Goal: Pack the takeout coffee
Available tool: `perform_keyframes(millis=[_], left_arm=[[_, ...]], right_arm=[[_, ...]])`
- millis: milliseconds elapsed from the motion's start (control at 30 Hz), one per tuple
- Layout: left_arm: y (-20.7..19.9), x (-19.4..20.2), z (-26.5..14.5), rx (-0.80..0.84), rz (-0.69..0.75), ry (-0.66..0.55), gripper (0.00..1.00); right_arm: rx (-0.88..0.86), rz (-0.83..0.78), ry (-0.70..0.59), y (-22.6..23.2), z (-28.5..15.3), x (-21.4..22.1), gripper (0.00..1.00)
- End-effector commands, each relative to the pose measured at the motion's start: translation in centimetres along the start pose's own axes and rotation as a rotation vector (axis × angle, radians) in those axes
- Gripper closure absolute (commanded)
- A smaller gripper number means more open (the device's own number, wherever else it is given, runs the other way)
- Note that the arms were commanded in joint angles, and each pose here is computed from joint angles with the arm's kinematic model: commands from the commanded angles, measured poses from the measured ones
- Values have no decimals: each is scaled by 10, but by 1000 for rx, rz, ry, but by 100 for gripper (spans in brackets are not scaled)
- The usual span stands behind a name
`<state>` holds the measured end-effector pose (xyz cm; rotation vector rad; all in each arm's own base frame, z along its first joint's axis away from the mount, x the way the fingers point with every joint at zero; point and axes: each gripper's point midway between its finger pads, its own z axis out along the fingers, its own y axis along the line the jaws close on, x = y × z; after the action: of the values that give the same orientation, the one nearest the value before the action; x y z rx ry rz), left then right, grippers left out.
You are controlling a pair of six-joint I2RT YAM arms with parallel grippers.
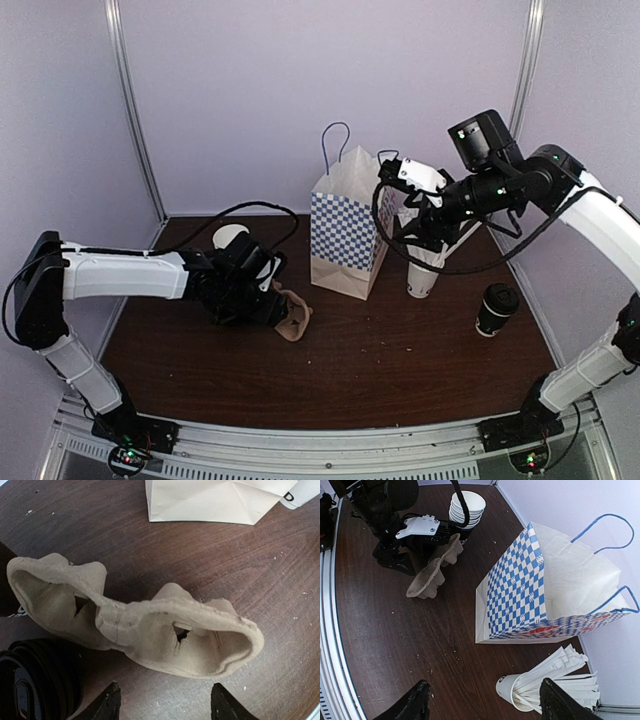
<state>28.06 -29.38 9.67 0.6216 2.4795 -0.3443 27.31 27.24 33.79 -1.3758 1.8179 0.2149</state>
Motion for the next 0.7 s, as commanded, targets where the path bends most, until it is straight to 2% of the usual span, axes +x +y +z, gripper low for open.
perform_keyframes(millis=[0, 233, 667], left_arm=[[3, -23, 13, 7, 20, -22, 38], [16, -34, 38, -9, 20, -14, 39], [4, -53, 66, 48, 97, -45, 46]], right_arm=[[65, 22, 11, -14, -11, 15, 25], [62, 80, -10, -17, -19, 26, 25], [31, 170, -36, -21, -17, 35, 24]])
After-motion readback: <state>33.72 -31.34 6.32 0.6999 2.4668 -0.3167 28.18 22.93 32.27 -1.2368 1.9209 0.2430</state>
